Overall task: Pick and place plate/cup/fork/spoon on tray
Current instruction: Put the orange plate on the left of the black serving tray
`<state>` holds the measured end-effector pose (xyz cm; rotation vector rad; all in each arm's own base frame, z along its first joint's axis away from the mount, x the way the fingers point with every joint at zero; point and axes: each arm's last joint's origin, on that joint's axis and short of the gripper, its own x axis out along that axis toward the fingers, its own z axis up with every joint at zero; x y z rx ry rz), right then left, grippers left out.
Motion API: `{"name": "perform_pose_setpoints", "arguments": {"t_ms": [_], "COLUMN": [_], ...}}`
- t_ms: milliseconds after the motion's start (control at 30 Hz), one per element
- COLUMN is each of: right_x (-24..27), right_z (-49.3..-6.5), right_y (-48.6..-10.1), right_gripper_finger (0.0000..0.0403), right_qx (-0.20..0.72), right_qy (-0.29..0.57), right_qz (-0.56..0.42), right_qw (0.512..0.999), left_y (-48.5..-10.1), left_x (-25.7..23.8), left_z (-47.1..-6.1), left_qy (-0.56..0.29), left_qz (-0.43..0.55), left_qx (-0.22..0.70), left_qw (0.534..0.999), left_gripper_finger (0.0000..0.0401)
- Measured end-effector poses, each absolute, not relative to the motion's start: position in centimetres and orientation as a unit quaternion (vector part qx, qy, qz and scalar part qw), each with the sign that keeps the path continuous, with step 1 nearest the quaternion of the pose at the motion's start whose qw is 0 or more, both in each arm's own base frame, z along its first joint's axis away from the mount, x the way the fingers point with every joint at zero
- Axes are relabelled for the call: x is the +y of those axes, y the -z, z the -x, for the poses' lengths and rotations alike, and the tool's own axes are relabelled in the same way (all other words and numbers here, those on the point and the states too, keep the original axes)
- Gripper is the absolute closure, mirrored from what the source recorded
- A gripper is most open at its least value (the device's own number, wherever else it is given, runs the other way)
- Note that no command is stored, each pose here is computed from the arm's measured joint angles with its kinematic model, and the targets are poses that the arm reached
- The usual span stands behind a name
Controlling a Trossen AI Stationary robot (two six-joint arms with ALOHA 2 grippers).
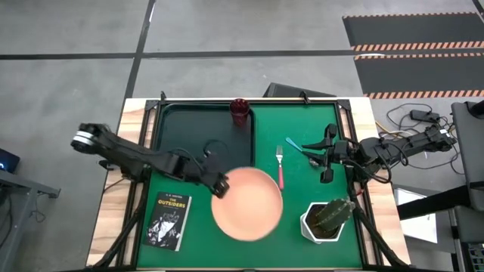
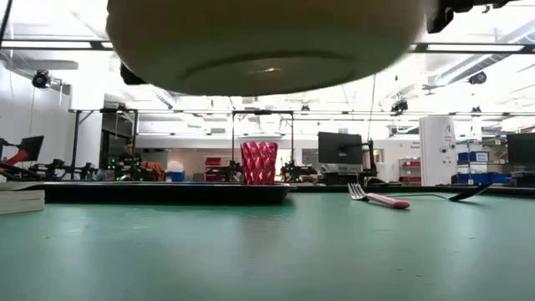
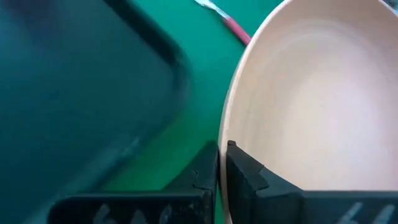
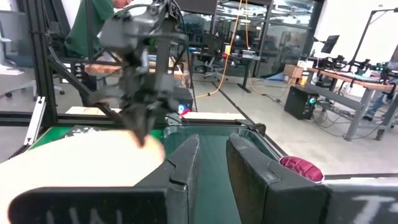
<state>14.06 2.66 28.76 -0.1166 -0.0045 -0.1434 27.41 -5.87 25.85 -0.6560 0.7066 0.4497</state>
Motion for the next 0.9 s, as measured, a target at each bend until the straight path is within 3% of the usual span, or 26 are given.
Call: {"name": "perform_pose_setpoints", "arguments": {"t_ms": [267,633,900], "right_x": [2.7,2.7,2.7], "right_z": [-14.1,-14.1,-14.1], "right_y": [-28.8,-28.8,-28.8], "right_gripper_finger": [0.0335,0.0335,0.0335], "right_qx": [-0.002,-0.002,-0.002], "right_qy": [0.071,0.071,0.071], "right_qz": [0.055,0.054,0.054], "right_qw": [0.996,0.996,0.996], "left_y": [-27.7,-24.3,-22.1], "left_x": [-0.7,4.3,5.8], "left_z": [-22.0,-15.3,-12.6], "left_qy": [-0.35,-0.473,-0.569], "left_qz": [0.279,0.297,0.297], "left_qx": [0.306,0.282,0.233], "left_qw": [0.84,0.78,0.731], "left_gripper_finger": [0.0401,0.0401,0.0401]}}
